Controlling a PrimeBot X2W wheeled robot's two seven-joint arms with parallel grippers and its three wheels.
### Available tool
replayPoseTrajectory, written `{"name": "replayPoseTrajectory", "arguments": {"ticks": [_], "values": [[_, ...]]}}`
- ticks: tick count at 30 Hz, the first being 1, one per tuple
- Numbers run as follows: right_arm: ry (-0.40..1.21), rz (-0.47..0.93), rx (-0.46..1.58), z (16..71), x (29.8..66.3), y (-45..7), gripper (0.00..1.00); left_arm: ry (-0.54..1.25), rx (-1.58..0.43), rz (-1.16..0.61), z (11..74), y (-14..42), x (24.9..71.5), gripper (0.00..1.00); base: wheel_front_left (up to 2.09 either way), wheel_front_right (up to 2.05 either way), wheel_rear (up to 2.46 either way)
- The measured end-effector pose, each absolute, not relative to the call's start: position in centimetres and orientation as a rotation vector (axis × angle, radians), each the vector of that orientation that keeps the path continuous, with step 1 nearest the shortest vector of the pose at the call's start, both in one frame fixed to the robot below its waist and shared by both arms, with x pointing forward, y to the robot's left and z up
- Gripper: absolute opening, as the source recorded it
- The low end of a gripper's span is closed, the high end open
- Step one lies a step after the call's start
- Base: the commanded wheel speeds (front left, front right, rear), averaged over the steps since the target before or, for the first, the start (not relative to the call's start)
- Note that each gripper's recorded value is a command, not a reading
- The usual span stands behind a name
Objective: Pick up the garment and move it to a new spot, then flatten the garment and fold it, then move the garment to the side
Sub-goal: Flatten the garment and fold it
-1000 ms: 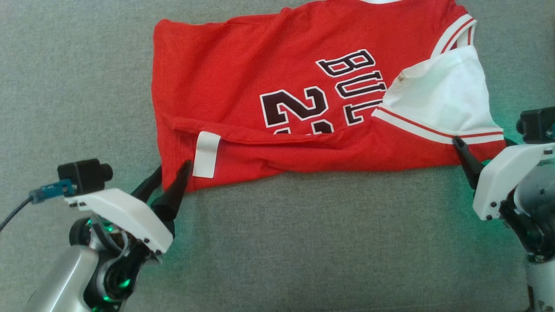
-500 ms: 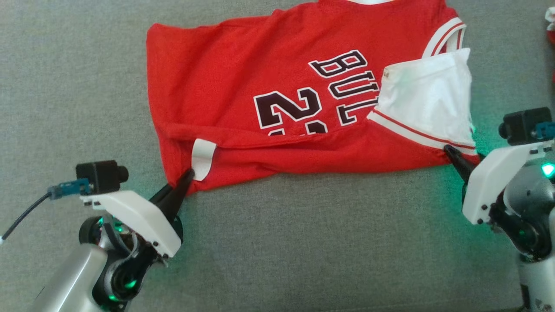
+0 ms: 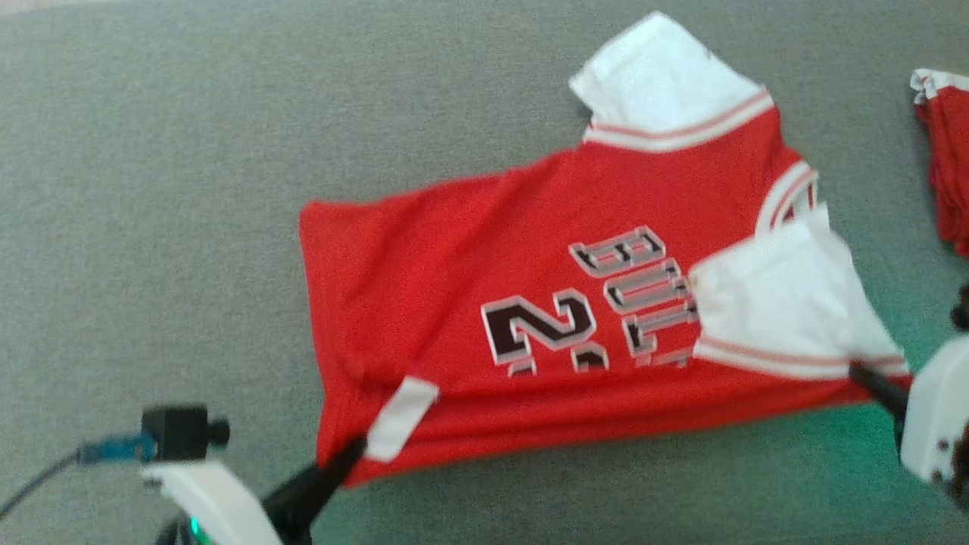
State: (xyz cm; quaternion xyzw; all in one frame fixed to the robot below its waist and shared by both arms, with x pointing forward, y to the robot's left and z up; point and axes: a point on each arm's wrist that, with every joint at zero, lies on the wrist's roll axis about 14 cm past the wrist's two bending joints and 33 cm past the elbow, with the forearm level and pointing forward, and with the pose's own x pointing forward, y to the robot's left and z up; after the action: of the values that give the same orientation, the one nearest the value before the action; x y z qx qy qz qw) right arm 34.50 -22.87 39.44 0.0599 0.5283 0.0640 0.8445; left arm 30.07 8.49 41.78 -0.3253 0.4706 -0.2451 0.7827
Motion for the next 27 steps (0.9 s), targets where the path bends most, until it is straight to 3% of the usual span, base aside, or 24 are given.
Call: {"name": "replayPoseTrajectory", "arguments": {"ticks": [3, 4, 5, 6, 7, 8, 13, 17, 22, 23, 27], "values": [[1.181, 0.151, 0.141, 38.9, 31.9, -22.7, 0.0, 1.048, -0.754, -0.503, 41.8, 8.6, 27.5, 0.0, 0.0, 0.0, 0.0], [1.19, 0.153, 0.138, 38.8, 31.5, -22.6, 0.41, 1.059, -0.766, -0.488, 41.5, 8.7, 26.9, 0.0, 0.0, 0.0, 0.0], [1.198, 0.156, 0.136, 38.7, 31.2, -22.5, 1.0, 1.062, -0.772, -0.466, 41.2, 8.9, 26.6, 0.0, 0.0, 0.0, 0.0], [1.205, 0.162, 0.135, 38.5, 31.0, -22.4, 1.0, 1.057, -0.77, -0.438, 40.8, 9.2, 26.6, 0.2, 0.0, 0.0, 0.0], [1.206, 0.164, 0.131, 38.4, 30.9, -22.3, 1.0, 1.049, -0.751, -0.421, 40.4, 9.5, 26.7, 0.75, 0.0, 0.0, 0.0], [1.201, 0.164, 0.124, 38.3, 30.9, -22.2, 1.0, 1.042, -0.733, -0.406, 40.1, 9.8, 26.8, 1.0, 0.0, 0.0, 0.0], [1.125, 0.185, 0.083, 39.7, 32.3, -22.1, 1.0, 1.023, -0.693, -0.347, 38.9, 10.4, 27.3, 1.0, 0.0, 0.0, 0.0], [0.991, 0.184, 0.034, 42.6, 36.0, -22.7, 1.0, 0.953, -0.633, -0.265, 38.7, 13.4, 29.5, 1.0, 0.0, 0.0, 0.0], [0.74, 0.25, -0.065, 47.3, 45.8, -20.2, 1.0, 0.779, -0.501, -0.242, 40.4, 16.0, 36.7, 1.0, 0.0, 0.0, 0.0], [0.697, 0.263, -0.109, 47.7, 49.7, -19.0, 1.0, 0.717, -0.483, -0.26, 41.1, 15.5, 39.8, 1.0, 0.0, 0.0, 0.0], [0.702, 0.263, -0.182, 45.3, 55.3, -17.0, 1.0, 0.685, -0.461, -0.326, 41.0, 13.0, 43.3, 1.0, 0.0, 0.0, 0.0]]}}
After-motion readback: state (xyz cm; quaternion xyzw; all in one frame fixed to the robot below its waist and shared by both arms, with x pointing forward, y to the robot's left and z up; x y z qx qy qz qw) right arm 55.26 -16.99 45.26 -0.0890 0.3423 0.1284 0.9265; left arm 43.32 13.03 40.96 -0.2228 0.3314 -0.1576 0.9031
